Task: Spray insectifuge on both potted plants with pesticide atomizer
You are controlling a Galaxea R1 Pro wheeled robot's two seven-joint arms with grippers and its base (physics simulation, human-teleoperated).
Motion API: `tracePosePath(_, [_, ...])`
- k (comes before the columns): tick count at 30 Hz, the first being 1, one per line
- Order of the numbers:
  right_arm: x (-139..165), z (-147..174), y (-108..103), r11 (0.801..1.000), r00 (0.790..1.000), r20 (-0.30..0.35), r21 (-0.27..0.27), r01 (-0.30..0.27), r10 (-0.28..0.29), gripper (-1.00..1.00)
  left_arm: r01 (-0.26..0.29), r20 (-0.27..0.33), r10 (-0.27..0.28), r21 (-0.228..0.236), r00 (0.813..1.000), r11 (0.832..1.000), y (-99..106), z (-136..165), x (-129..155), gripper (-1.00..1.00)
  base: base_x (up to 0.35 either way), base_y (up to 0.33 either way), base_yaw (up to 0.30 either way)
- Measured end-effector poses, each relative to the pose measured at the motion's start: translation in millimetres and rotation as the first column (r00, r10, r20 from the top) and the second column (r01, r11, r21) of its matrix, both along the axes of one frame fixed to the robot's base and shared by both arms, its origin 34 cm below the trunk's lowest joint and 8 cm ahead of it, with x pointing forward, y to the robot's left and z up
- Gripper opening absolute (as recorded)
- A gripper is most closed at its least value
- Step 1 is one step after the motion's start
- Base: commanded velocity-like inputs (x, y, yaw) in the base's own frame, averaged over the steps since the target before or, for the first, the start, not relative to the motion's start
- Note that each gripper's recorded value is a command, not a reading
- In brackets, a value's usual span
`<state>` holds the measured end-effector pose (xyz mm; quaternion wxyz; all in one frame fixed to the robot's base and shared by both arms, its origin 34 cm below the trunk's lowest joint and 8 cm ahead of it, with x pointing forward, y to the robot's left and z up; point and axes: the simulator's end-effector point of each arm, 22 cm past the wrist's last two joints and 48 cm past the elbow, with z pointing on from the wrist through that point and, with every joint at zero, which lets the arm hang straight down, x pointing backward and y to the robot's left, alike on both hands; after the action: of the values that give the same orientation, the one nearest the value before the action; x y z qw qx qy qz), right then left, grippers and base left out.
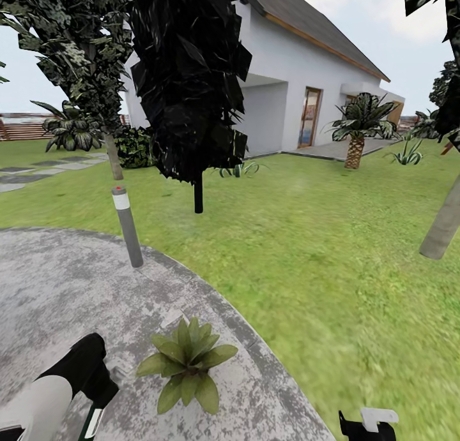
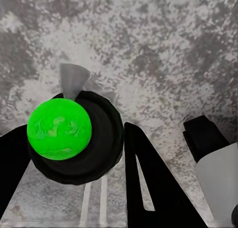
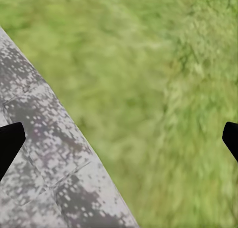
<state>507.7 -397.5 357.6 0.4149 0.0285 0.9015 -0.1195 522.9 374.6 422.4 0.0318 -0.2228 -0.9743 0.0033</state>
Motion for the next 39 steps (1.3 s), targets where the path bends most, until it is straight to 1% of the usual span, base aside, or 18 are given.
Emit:
tracePosePath(1, [0.0,0.0,0.1,1.0,1.0,0.0,0.0,-0.001,0.001,1.0,-0.001,-0.043,0.001,-0.003,0.999,1.0,-1.7,-14.4,-23.7,-1.0,0.0,0.0,0.0])
tracePosePath(3, [0.0,0.0,0.3,1.0,1.0,0.0,0.0,-0.001,0.001,1.0,0.001,-0.051,-0.001,-0.004,0.999,1.0,-2.0,-17.3,-28.6,-1.0,0.0,0.0,0.0])
tracePosePath(15, [0.1,-0.2,1.3,1.0,1.0,0.0,0.002,-0.001,0.001,1.0,-0.006,-0.022,0.006,0.003,1.0,1.0,3.3,-8.5,-15.1,-1.0,0.0,0.0,0.0])
tracePosePath(19, [0.1,-0.1,1.1,1.0,1.0,0.0,0.001,-0.001,0.001,1.0,-0.006,0.013,0.006,0.019,1.0,1.0,10.1,-1.1,-4.3,-1.0,0.0,0.0,0.0])
tracePosePath(21, [0.1,-0.1,1.2,1.0,1.0,0.0,0.001,-0.001,0.001,1.0,-0.005,0.013,0.005,0.025,1.0,1.0,13.6,-1.2,-5.5,-1.0,0.0,0.0,0.0])
tracePosePath(25, [0.1,-0.2,1.3,1.0,1.0,0.0,0.001,-0.002,0.002,1.0,-0.015,0.001,0.015,0.042,1.0,0.999,28.4,-2.0,-12.7,-1.0,0.0,0.0,0.0])
tracePosePath(31, [0.1,-0.2,1.3,1.0,1.0,0.0,0.001,-0.001,0.001,1.0,-0.022,-0.002,0.022,0.027,1.0,0.999,22.1,-4.7,-14.6,-1.0,0.0,0.0,0.0])
tracePosePath(39, [-3.1,-1.9,1.3,1.0,1.0,-0.005,0.002,-0.001,0.001,1.0,-0.036,0.027,0.035,0.021,0.999,0.999,19.4,5.1,0.7,-1.0,0.0,0.0,0.0])
